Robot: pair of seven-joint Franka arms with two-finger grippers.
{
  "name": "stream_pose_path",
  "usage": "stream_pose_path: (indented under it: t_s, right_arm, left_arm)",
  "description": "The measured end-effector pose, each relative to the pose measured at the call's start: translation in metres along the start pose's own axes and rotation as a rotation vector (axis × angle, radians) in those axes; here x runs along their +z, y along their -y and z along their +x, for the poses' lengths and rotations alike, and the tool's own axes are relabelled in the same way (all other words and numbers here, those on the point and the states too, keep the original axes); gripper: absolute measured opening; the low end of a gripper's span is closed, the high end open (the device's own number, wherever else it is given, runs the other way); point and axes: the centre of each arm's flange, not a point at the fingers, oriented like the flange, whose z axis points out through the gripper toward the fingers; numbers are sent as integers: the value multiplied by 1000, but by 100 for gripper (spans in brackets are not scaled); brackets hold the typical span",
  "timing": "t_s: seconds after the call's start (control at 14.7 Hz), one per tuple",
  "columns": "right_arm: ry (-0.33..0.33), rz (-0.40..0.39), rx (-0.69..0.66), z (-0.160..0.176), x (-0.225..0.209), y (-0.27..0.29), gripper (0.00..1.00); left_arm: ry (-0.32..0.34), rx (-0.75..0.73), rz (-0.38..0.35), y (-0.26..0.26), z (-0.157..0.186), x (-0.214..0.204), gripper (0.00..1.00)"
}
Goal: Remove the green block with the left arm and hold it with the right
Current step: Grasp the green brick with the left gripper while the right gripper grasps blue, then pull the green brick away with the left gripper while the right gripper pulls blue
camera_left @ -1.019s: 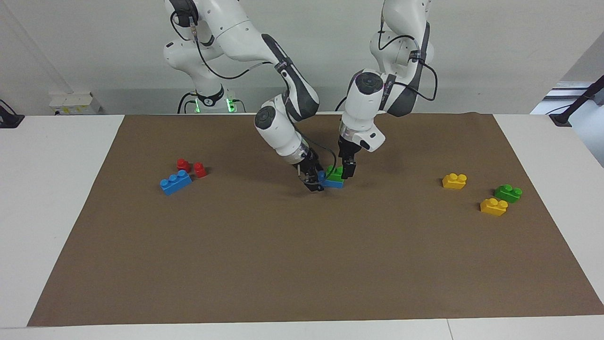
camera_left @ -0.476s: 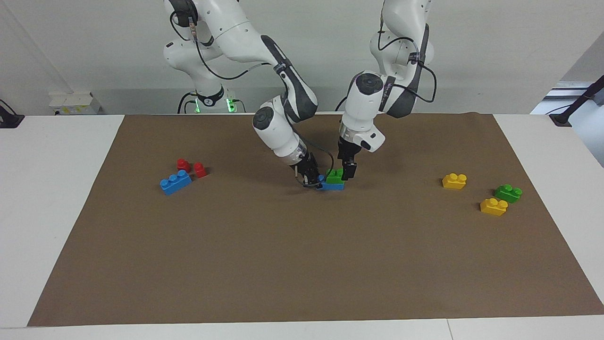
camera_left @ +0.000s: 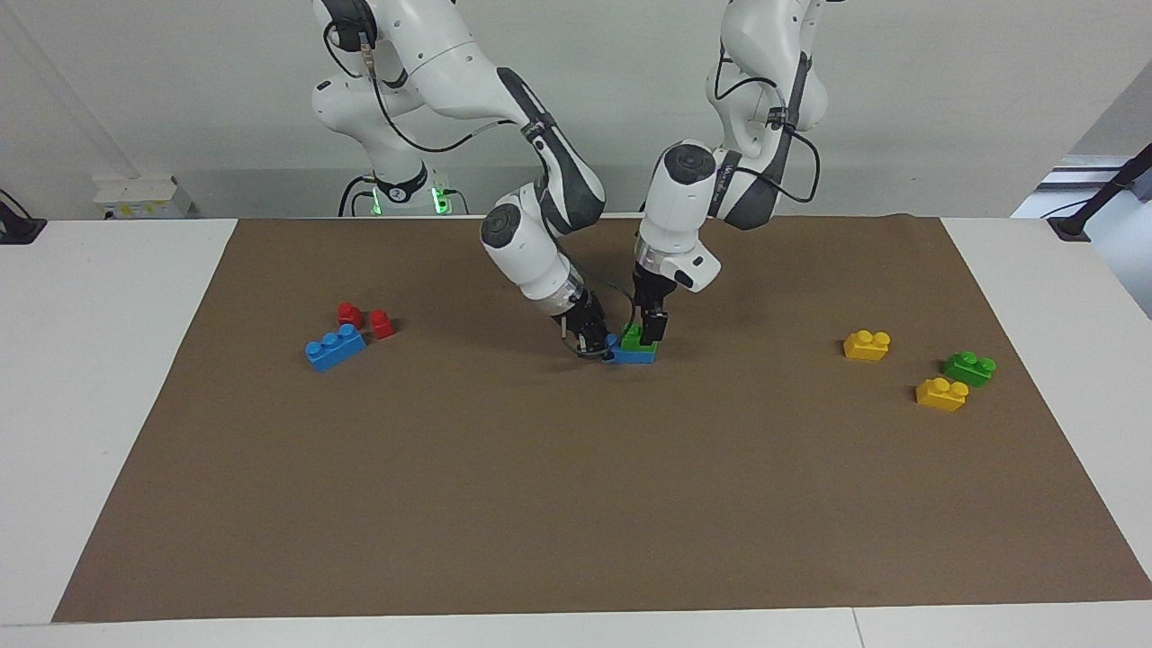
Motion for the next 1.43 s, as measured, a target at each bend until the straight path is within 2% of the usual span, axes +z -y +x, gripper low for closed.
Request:
stream_pose_path:
  t_s: [0.54, 0.82, 0.88, 1.02, 1.09, 1.36, 1.43]
  right_arm:
    - [0, 0, 0, 0, 0, 0, 34]
    - [0, 0, -1, 0, 0, 0, 34]
    - [0, 0, -1, 0, 0, 0, 34]
    - [0, 0, -1, 0, 0, 0, 34]
    - [0, 0, -1, 0, 0, 0, 34]
    - [0, 2, -3, 0, 0, 0, 34]
    - [0, 4, -4, 0, 0, 1, 34]
  left_arm:
    - [-2, -1, -6, -1, 0, 3, 100]
    - [-34, -9, -19, -2, 0, 20, 100]
    - [-37, -8, -20, -2, 0, 21, 92]
    - [-39, -4, -25, -3, -1, 20, 89]
    - [-38, -3, -28, -4, -2, 19, 81]
    - [-31, -1, -45, -10, -3, 12, 35]
    - [-30, -1, -47, -10, -4, 11, 35]
